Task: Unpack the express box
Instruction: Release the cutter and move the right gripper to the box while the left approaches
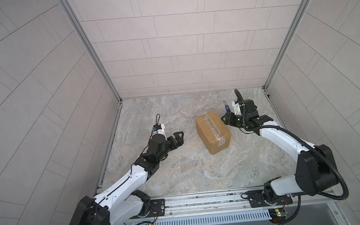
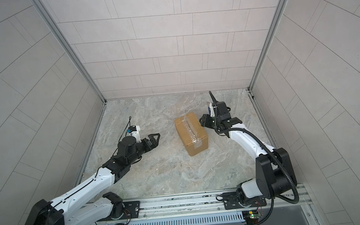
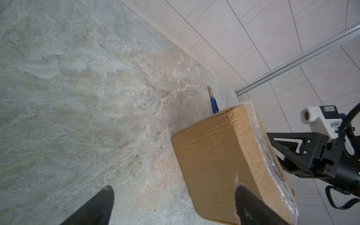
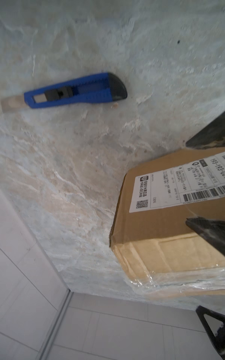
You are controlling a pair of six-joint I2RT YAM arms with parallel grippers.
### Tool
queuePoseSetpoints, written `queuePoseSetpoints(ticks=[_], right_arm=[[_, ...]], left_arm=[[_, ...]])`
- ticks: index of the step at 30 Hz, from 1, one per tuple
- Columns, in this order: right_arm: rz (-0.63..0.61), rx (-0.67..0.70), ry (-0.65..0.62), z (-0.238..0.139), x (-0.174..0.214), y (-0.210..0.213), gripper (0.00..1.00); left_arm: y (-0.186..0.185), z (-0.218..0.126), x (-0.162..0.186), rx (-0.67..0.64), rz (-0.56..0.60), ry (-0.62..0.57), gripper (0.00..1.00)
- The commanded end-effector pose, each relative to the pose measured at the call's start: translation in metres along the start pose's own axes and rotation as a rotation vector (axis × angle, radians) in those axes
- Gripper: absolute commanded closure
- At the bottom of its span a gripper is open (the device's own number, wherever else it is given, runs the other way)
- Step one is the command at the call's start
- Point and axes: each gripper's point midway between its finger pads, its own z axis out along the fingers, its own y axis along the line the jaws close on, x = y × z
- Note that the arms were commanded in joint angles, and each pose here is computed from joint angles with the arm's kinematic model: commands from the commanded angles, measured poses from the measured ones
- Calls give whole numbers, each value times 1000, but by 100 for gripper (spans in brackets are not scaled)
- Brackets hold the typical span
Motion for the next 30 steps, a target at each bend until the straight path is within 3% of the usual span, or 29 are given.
queuePoseSetpoints(ticks=[1, 8, 14, 18, 22, 30], right_arm=[[-25, -108, 35, 3, 8, 39, 43], [-27, -82, 46, 6, 18, 53, 43], [-55, 55, -6, -21, 12, 41, 43], [-166, 126, -56, -53, 9, 46, 41], [-286, 175, -28, -73, 23, 61, 40], [-510, 257, 56, -72, 64, 92, 37]], left_arm=[[-23, 1, -18, 72, 18, -36, 0], [-49, 21, -26, 133, 48, 10, 0], [-69, 39, -18, 213, 40, 89, 3], [-70, 39, -10, 213, 51, 114, 3], [-61, 40, 9, 158, 71, 164, 3], [-42, 56, 35, 76, 55, 237, 4]])
